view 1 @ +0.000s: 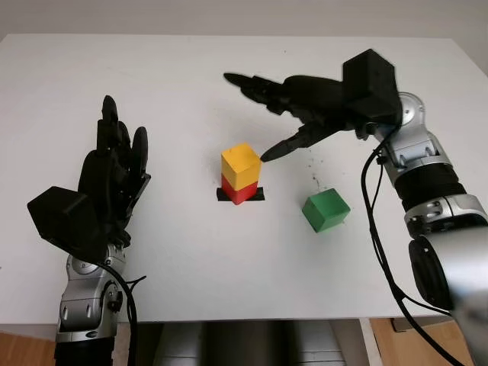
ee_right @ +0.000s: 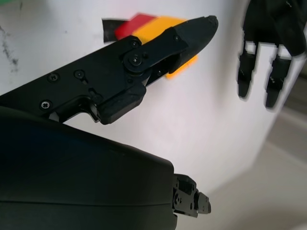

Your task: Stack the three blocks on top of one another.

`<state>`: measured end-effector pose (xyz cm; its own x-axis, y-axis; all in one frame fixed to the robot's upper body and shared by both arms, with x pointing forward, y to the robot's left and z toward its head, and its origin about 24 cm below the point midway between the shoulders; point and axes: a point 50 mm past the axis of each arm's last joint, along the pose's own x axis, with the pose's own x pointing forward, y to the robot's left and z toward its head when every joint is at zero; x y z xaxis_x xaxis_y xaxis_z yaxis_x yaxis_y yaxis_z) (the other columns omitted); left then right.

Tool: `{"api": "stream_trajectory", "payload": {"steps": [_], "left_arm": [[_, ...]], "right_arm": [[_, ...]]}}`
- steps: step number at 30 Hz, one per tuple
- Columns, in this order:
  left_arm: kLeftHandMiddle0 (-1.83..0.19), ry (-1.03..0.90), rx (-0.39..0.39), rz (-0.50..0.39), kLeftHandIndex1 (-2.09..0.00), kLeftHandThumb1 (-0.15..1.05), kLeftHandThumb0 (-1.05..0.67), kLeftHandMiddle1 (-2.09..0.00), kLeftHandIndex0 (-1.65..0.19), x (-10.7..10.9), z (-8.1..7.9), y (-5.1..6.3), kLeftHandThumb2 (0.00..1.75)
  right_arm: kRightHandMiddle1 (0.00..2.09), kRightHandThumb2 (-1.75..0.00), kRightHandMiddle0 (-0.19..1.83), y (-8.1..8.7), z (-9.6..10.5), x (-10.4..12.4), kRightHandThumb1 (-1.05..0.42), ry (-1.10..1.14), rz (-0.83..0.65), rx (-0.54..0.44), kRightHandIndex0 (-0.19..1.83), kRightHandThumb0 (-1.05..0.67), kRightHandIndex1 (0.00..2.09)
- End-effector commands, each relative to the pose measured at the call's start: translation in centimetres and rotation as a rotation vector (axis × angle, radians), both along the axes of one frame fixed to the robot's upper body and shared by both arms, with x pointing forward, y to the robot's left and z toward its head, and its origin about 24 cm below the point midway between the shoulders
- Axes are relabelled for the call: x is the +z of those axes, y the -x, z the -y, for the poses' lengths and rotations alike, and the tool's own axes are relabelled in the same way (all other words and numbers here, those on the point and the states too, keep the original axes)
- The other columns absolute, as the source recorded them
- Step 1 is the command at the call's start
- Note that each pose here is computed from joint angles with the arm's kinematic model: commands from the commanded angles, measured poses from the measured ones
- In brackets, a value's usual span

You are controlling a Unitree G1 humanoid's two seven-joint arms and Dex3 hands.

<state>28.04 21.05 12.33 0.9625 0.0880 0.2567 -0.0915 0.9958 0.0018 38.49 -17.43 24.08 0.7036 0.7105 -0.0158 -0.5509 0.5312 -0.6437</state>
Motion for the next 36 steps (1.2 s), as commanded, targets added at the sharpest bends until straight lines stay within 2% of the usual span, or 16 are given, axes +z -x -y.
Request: {"api": "stream_trajectory", "payload": {"steps": [1,5,10,14,18,25,30,36], "left_arm": [[0.19,-0.002,0.005,0.011,-0.05,1.05,-0.68,-0.03,0.16,0.2,-0.1,0.2,0.49],[0.19,0.001,0.003,0.015,-0.05,1.05,-0.7,-0.02,0.17,0.3,-0.1,0.2,0.47],[0.19,0.003,0.001,0.016,-0.05,1.05,-0.71,0.0,0.18,0.4,-0.1,0.2,0.48],[0.19,0.013,-0.007,0.025,-0.05,1.05,-0.69,0.0,0.18,0.5,0.1,0.1,0.47],[0.19,0.024,-0.015,0.029,-0.05,1.05,-0.68,0.0,0.17,0.5,0.2,0.0,0.47],[0.19,0.023,-0.012,0.028,-0.05,1.05,-0.68,-0.01,0.17,0.5,0.3,-0.1,0.46],[0.19,0.013,-0.014,0.022,-0.05,1.05,-0.69,0.0,0.17,0.4,0.1,-0.1,0.47],[0.19,0.02,-0.012,0.028,-0.06,1.05,-0.69,-0.01,0.17,0.5,0.0,-0.1,0.45]], "right_arm": [[0.09,-0.06,-0.03,1.0,1.8,1.4,-0.89,-0.017,0.063,-0.051,-0.05,-0.81,0.08],[0.2,-0.04,0.19,3.9,4.6,2.7,-0.84,0.108,0.208,-0.14,0.14,-0.63,0.16],[0.16,-0.05,0.31,8.1,6.6,2.5,-0.84,0.381,0.361,-0.248,0.23,-0.62,0.13],[0.13,-0.07,0.39,10.9,7.1,1.7,-0.88,0.532,0.483,-0.24,0.3,-0.64,0.11],[0.09,-0.07,0.47,12.8,7.4,0.2,-0.93,0.616,0.568,-0.2,0.33,-0.72,0.08],[0.05,-0.06,0.41,14.5,6.7,-2.6,-0.94,0.704,0.547,-0.173,0.24,-0.74,0.03],[0.03,-0.06,0.38,14.2,6.1,-5.1,-0.95,0.684,0.546,-0.153,0.22,-0.75,0.03],[0.01,-0.05,0.27,13.4,5.6,-6.4,-0.93,0.627,0.498,-0.149,0.16,-0.72,0.02]]}}
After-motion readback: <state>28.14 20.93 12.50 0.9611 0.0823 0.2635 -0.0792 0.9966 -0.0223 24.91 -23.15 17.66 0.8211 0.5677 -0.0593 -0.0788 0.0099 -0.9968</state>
